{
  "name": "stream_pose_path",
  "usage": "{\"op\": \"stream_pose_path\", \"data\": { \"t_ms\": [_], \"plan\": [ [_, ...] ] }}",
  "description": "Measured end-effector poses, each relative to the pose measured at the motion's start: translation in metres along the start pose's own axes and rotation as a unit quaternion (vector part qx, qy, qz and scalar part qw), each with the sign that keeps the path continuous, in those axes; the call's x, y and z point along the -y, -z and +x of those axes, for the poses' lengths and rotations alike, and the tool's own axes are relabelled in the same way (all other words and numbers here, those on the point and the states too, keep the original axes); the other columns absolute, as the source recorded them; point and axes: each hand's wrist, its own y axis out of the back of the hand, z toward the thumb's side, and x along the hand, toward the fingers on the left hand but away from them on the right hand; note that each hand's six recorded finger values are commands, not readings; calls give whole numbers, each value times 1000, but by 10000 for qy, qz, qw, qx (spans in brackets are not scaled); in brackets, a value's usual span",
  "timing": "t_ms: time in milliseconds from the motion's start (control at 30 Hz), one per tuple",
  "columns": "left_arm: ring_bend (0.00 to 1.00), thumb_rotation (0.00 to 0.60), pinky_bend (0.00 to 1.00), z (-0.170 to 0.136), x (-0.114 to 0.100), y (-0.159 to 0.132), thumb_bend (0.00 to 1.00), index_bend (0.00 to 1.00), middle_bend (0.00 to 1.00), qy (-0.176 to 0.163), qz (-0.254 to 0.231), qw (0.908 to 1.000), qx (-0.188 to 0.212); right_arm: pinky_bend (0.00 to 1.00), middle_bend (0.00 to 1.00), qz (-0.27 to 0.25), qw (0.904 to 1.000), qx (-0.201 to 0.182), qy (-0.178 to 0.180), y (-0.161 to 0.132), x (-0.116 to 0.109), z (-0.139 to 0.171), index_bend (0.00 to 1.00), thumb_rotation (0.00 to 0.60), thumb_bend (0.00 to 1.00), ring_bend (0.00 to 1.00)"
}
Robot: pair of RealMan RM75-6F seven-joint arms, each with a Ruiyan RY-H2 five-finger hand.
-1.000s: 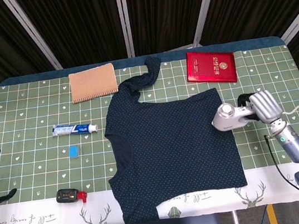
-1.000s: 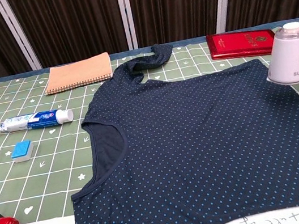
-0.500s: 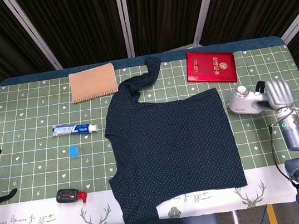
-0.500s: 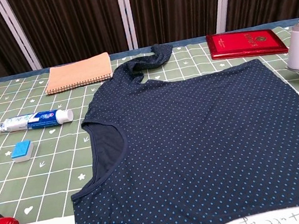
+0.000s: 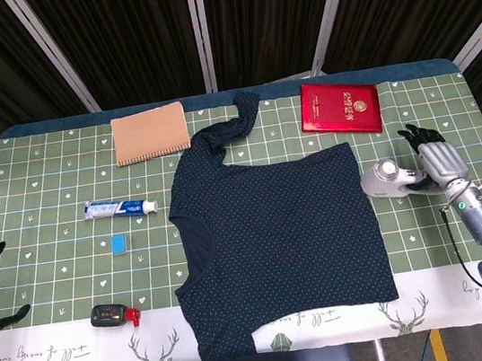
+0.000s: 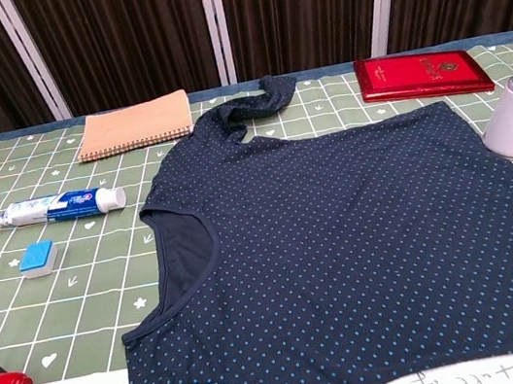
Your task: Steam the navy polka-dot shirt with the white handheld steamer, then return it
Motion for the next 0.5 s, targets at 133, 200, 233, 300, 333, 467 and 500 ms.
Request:
{"op": "stream_pose_path", "data": {
  "t_ms": [133,200,233,300,333,467,500],
  "plan": [
    [0,600,0,-1,-1,0,0,0,0,-9,-28,10000,21,0,0,233,9996,-135,-123,3,-1,7,0,600,0,0],
    [0,600,0,-1,-2,0,0,0,0,-12,-40,10000,29,0,0,309,9992,-191,-140,4,-1,12,0,600,0,0],
    [0,600,0,-1,-2,0,0,0,0,-13,-45,10000,42,0,0,339,9991,-220,-143,5,-2,14,0,600,0,0],
    [0,600,0,-2,-3,-1,0,0,0,-13,-55,10000,65,0,0,364,9988,-296,-138,5,-3,20,0,600,0,0],
    [0,600,0,-2,-3,-1,0,0,0,-13,-66,9999,82,0,0,359,9987,-337,-128,4,-4,23,0,600,0,0],
    [0,600,0,-4,-5,-2,0,0,0,-27,-109,9999,121,0,0,287,9983,-502,-71,1,-8,37,0,600,0,0],
    [0,600,0,-4,-6,-1,0,0,0,-34,-118,9998,126,0,0,259,9982,-533,-56,0,-9,41,0,600,0,0]
  ]
}}
